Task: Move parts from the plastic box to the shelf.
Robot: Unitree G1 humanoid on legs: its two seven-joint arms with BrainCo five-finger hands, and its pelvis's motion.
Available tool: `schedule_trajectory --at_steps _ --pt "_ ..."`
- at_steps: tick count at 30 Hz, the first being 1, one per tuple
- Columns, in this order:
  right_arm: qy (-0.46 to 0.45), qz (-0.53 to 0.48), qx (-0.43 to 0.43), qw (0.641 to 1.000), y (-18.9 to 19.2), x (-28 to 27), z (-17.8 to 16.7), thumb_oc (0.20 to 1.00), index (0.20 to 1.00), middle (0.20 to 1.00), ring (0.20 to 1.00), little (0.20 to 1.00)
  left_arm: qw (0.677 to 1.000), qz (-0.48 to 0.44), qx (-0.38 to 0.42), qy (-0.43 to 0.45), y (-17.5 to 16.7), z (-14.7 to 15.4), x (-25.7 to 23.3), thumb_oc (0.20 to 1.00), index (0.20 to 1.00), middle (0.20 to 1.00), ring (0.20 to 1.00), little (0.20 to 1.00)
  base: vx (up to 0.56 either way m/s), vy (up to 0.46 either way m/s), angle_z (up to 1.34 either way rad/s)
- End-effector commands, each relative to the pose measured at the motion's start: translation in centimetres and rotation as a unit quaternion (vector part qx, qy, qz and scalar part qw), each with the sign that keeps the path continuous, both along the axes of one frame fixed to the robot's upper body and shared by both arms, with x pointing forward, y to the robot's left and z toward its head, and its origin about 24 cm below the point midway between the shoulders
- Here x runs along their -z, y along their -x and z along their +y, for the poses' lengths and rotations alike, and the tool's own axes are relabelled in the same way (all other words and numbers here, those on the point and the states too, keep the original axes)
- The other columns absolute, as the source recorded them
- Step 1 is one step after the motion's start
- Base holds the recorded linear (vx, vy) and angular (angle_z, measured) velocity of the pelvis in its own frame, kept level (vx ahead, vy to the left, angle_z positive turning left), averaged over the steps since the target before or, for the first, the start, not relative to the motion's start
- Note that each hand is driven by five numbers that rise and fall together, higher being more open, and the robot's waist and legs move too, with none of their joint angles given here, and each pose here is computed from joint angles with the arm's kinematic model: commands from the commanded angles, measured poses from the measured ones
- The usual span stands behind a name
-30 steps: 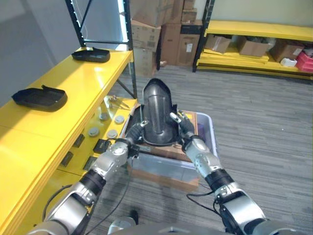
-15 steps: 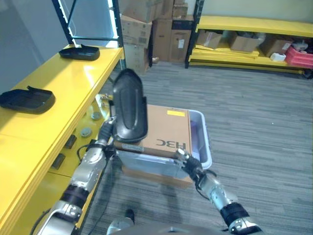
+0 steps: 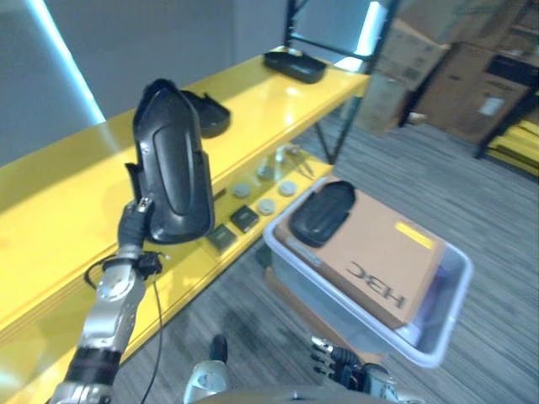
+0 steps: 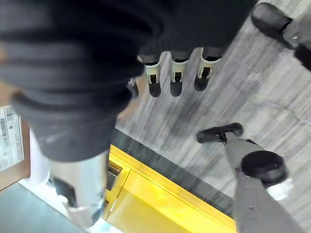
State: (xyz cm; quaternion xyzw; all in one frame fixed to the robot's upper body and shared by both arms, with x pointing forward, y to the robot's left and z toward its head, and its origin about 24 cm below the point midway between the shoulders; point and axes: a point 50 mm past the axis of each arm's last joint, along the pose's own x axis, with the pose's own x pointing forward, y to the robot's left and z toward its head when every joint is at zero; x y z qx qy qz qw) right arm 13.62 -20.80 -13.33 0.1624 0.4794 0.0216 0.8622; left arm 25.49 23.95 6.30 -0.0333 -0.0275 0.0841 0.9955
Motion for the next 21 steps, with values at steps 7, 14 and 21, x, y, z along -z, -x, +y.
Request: schedule_trajectory --at_steps 7,14,21 --pt "0.030 -0.005 0.020 0.999 -0.8 0.3 1.4 1.000 1.000 1.000 1.000 1.000 0.990 -0.112 -0.046 -0.076 2.1 4.6 -5.4 0.200 0.200 0.200 0.200 0.200 0.16 0.321 0.32" --pt "0.080 0.014 -0.008 0.997 1.2 0.5 -1.2 1.000 1.000 1.000 1.000 1.000 0.987 -0.105 -0.090 -0.079 2.3 5.8 -5.1 0.200 0.200 0.200 0.200 0.200 0.09 0.246 0.38" --pt "0.089 0.015 -0.002 0.996 0.7 0.3 -2.8 1.000 1.000 1.000 1.000 1.000 0.988 -0.115 -0.080 -0.068 2.4 4.9 -6.0 0.200 0.200 0.200 0.200 0.200 0.18 -0.145 0.33"
